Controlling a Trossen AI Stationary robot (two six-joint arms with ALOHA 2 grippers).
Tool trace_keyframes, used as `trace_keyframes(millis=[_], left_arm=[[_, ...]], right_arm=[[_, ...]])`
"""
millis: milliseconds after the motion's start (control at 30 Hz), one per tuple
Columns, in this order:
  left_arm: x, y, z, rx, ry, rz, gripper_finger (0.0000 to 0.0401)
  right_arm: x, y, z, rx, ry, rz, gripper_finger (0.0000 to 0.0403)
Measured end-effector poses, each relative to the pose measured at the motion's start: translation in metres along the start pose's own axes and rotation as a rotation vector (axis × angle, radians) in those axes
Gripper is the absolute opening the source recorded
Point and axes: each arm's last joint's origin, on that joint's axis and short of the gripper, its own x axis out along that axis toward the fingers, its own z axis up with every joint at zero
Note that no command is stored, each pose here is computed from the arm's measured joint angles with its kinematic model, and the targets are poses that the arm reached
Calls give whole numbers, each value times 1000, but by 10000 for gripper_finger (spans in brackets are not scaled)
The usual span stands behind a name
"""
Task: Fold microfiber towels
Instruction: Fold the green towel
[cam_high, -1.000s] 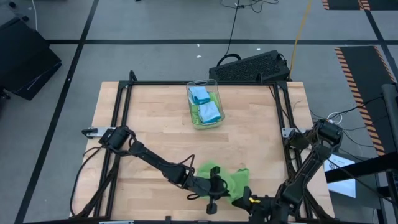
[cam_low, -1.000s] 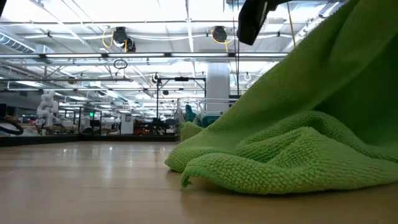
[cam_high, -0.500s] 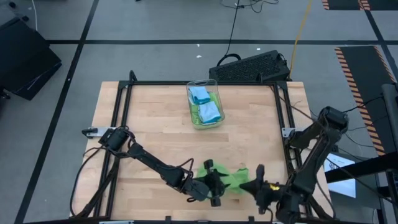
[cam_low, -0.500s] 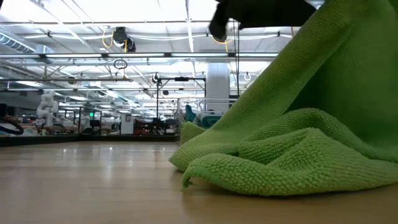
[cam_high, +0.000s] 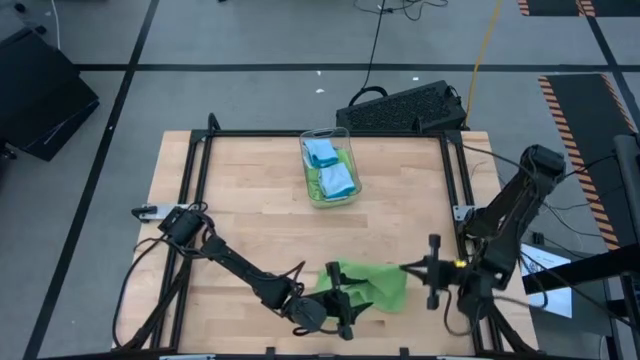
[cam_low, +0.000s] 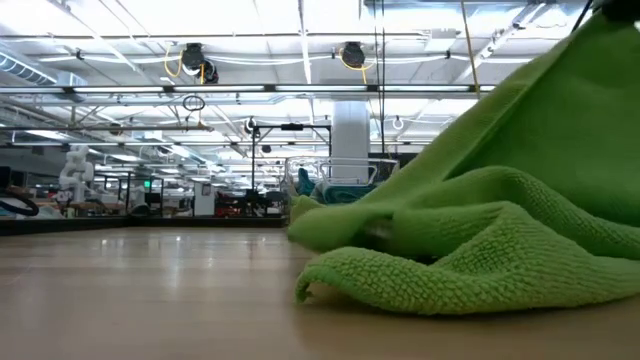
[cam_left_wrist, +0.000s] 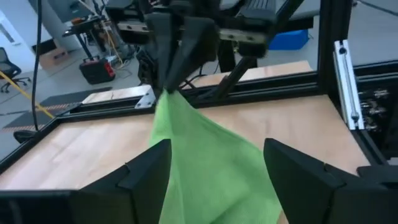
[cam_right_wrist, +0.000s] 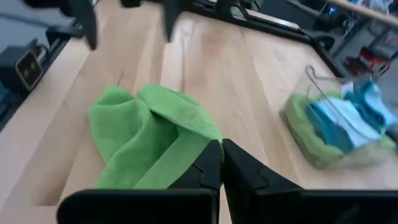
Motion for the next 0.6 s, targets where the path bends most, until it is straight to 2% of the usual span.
trace_keyframes(millis=[200,333,467,600], left_arm=[[10,5,-12,25,45,10,234],[24,13,-27,28,83,83,229],[30,20,-35,49,119,157,237],[30,21,-36,37,129,167,249]], right_arm=[[-8,-29,-17,110,-50,-25,2],[-15,-49,-9,171,-105,-45,2],[-21,-60,3,209,-150,27,2],[-25,-68,12,222,-181,104,2]])
